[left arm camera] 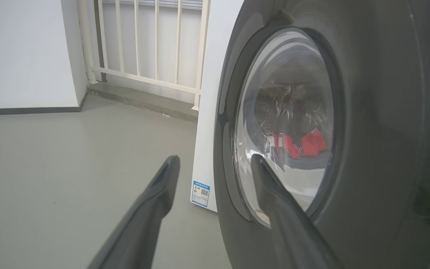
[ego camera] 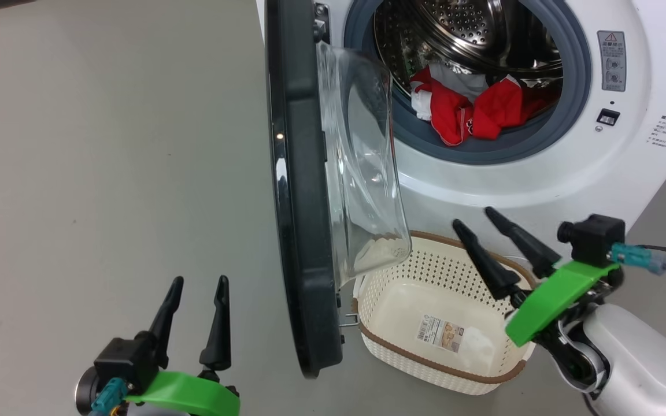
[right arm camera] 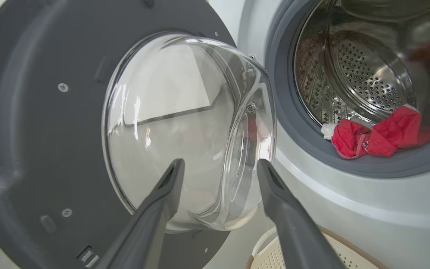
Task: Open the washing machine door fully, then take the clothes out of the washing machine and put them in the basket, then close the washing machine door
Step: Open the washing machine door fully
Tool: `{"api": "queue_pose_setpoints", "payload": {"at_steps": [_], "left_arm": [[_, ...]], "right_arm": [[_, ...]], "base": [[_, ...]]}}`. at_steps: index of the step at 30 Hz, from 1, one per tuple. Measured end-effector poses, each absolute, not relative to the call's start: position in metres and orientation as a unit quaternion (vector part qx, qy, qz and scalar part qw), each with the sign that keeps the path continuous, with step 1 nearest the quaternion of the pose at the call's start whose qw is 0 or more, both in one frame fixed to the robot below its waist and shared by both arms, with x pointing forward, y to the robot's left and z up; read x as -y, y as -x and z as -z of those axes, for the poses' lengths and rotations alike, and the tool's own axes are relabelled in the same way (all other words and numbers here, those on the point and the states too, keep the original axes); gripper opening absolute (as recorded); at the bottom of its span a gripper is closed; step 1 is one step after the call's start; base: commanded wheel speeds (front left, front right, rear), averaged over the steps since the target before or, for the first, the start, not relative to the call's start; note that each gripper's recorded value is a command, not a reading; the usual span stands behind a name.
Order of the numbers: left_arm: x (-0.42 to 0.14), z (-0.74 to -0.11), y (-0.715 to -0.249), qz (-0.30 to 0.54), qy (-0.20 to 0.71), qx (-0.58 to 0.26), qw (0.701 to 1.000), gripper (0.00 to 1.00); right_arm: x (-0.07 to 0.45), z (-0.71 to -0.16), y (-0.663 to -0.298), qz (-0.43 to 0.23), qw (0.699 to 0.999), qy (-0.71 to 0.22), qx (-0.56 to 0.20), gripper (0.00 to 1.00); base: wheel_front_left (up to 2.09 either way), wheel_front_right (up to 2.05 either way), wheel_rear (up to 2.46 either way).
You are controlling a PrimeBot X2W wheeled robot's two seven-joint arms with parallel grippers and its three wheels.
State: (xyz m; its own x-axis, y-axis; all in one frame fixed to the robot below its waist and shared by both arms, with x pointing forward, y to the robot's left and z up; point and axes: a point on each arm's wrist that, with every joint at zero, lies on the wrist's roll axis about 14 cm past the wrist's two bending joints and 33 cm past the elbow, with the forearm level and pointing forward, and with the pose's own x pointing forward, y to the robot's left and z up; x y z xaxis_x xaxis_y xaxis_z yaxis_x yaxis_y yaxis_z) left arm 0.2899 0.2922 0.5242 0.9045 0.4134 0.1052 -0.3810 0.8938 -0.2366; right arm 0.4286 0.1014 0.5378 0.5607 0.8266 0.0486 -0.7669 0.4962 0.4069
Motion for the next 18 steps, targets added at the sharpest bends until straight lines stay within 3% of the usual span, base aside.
{"api": "queue_pose_setpoints", "payload": {"at_steps": [8,18], "left_arm": [[-0.293,-0.525,-0.292,-0.204,0.103,0.077,0.971,1.00],[-0.288,-0.529,-0.300,-0.190,0.102,0.082,0.973,1.00]], "right_arm": [[-0.068,-0.545,-0.459,-0.397,0.904,-0.156,-0.004,1.00],[-0.042,-0.538,-0.449,-0.339,0.929,-0.147,0.031,1.00]], "base": [[0.00,0.00,0.00],[0.00,0.00,0.00]]}}
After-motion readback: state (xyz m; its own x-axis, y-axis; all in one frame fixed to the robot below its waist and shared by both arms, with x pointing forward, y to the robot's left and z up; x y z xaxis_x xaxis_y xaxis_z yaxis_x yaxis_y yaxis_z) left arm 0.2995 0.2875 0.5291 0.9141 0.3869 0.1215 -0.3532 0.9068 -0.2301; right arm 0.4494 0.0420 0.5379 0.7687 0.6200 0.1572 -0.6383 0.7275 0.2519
